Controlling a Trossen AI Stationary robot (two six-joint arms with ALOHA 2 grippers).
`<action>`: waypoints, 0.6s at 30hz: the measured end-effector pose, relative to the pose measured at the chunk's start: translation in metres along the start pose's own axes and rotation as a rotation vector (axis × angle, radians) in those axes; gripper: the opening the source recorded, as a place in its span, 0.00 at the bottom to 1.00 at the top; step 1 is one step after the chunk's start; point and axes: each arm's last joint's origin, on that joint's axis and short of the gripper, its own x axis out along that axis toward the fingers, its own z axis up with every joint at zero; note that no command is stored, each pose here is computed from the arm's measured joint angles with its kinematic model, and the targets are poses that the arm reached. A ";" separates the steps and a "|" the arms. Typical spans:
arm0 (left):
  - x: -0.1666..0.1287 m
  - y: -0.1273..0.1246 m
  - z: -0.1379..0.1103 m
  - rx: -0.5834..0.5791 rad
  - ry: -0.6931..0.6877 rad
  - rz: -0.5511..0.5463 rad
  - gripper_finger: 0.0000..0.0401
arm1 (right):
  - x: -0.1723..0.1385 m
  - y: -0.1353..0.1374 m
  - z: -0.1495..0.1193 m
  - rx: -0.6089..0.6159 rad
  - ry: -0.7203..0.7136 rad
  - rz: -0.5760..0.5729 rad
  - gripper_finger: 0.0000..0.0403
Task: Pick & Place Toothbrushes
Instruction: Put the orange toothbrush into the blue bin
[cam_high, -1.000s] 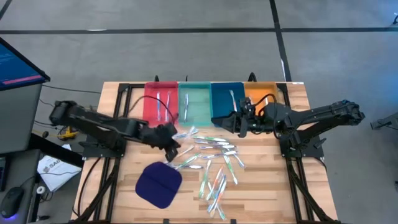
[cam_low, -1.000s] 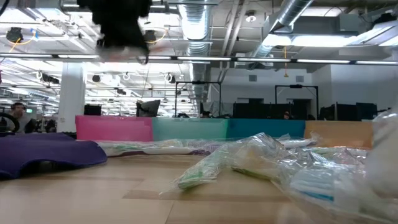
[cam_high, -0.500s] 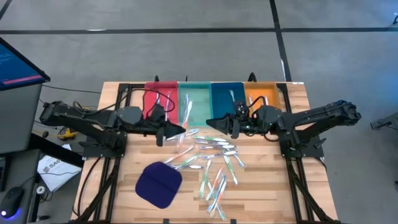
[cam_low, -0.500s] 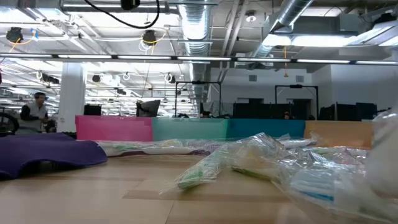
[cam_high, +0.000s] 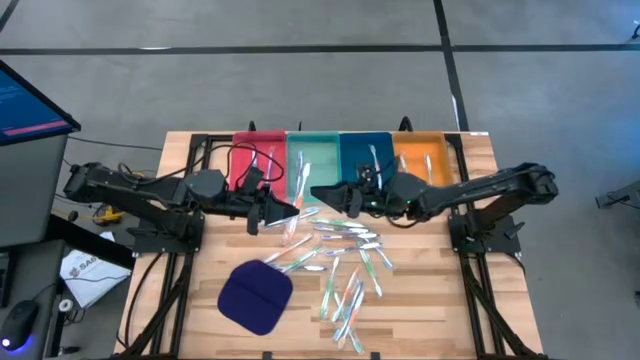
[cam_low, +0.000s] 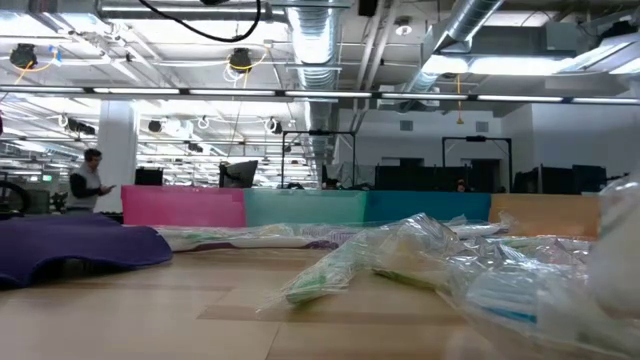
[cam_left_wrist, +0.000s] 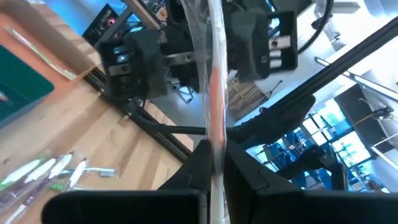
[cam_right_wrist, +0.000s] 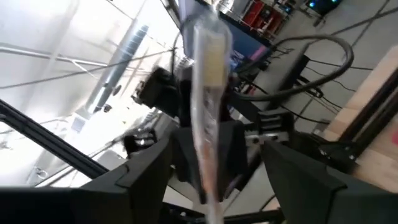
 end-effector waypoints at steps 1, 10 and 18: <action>0.000 0.000 0.000 -0.007 0.003 -0.002 0.02 | 0.003 -0.001 -0.002 -0.002 0.004 -0.005 0.62; 0.000 0.000 0.000 -0.024 0.001 -0.006 0.02 | 0.039 0.008 -0.011 -0.024 0.081 0.074 0.62; 0.000 -0.001 0.001 -0.028 -0.012 -0.005 0.02 | 0.044 0.017 -0.008 -0.022 0.108 0.115 0.62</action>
